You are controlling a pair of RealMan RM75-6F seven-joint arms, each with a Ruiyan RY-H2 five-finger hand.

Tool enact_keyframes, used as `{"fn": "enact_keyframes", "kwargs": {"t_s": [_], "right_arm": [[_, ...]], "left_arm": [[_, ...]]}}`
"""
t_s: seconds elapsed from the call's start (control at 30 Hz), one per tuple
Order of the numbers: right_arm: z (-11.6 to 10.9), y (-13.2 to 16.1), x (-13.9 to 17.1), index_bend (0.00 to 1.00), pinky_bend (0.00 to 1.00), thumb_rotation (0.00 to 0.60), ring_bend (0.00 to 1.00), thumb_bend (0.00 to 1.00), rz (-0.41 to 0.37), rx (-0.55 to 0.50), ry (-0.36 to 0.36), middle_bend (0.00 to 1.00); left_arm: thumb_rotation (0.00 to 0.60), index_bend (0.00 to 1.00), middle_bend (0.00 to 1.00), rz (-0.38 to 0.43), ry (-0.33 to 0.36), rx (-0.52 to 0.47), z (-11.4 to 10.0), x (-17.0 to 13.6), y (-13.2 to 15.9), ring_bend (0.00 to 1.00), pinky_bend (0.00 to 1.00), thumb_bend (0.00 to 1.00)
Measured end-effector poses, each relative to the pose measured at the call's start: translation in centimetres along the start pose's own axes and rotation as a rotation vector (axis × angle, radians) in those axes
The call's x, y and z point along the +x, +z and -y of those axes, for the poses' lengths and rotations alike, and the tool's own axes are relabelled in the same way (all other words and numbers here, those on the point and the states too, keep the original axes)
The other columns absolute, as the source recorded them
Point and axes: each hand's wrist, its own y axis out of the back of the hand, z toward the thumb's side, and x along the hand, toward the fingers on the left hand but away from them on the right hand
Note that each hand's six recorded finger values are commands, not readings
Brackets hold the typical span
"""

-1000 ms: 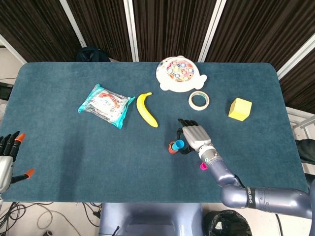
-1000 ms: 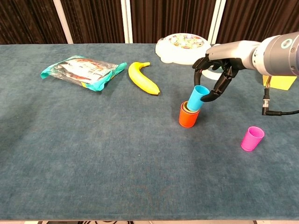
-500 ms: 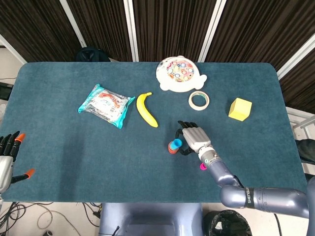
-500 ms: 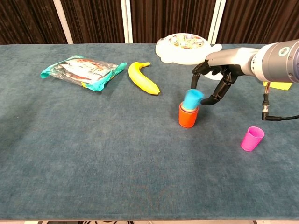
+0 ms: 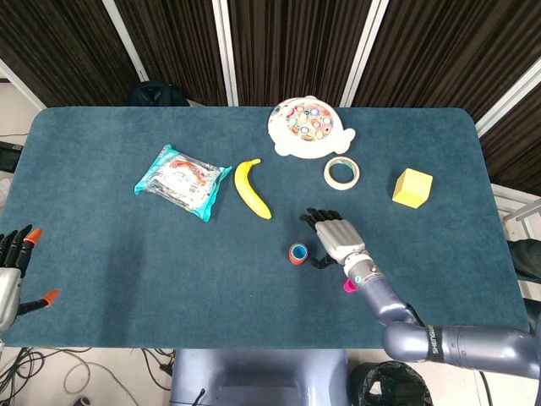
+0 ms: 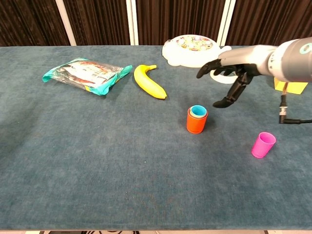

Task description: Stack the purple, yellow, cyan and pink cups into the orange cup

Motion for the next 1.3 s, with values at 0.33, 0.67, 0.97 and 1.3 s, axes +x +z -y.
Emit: {"fn": "enact_keyframes", "kwargs": {"t_s": [0.33, 0.67, 0.97, 1.3], "right_arm": [[0.2, -4.4, 5.5, 0.23, 0.02, 0.600, 0.02, 0.39, 0.051, 0.039, 0.001, 0.00], [2.6, -7.1, 8.7, 0.23, 0.02, 0.600, 0.02, 0.39, 0.063, 0.048, 0.020, 0.00], [4.9, -8.3, 8.7, 0.27, 0.02, 0.600, 0.02, 0.39, 0.078, 0.056, 0.000, 0.00], [6.8, -8.7, 7.9, 0.33, 0.02, 0.600, 0.02, 0.39, 0.094, 0.070, -0.020, 0.00]], "left_arm": [[0.600, 0.00, 0.00, 0.005, -0.007, -0.001, 0.2, -0.1, 0.2, 0.00, 0.04, 0.00], [0.600, 0.00, 0.00, 0.011, -0.013, 0.006, 0.5, -0.2, 0.5, 0.00, 0.04, 0.00], [0.600, 0.00, 0.00, 0.009, -0.017, 0.008, 0.6, -0.1, 0.4, 0.00, 0.04, 0.00], [0.600, 0.00, 0.00, 0.009, -0.015, 0.009, 0.5, -0.1, 0.4, 0.00, 0.04, 0.00]]}}
